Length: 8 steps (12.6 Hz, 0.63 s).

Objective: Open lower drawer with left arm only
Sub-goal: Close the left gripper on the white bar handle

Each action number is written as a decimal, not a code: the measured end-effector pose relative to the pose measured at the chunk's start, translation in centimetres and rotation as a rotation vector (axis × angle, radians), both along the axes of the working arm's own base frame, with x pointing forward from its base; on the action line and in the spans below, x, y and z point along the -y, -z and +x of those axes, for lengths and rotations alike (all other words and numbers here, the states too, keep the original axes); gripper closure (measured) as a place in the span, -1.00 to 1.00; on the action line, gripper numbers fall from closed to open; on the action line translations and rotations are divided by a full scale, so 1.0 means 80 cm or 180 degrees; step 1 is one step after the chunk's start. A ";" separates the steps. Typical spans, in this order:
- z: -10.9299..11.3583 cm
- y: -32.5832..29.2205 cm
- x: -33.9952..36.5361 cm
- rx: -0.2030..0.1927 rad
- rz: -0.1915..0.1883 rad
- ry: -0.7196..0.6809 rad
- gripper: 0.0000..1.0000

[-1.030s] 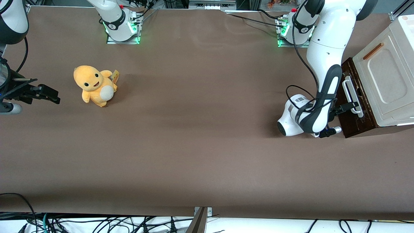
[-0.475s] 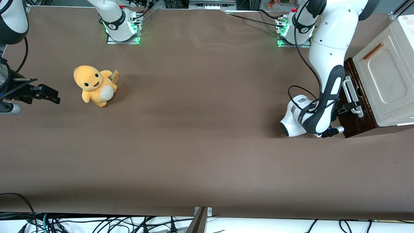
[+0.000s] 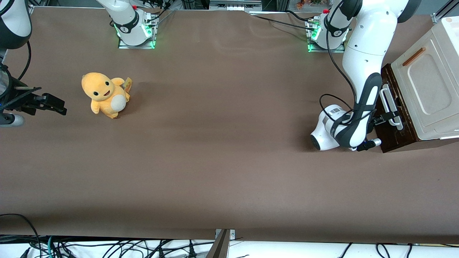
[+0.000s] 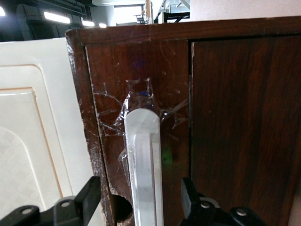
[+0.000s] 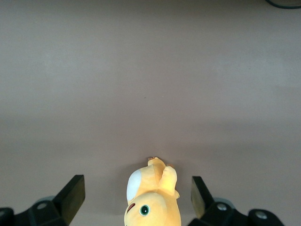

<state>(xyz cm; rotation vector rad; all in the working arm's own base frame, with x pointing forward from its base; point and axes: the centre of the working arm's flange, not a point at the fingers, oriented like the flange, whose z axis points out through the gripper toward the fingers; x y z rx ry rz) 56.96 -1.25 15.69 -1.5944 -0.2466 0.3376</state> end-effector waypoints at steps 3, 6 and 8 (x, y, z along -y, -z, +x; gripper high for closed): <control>0.000 0.000 0.000 0.0000 0.0003 -0.0001 -0.25; 0.000 0.000 0.001 0.0000 0.0001 0.0001 -0.10; -0.001 0.000 0.003 0.0000 -0.0002 0.0006 0.04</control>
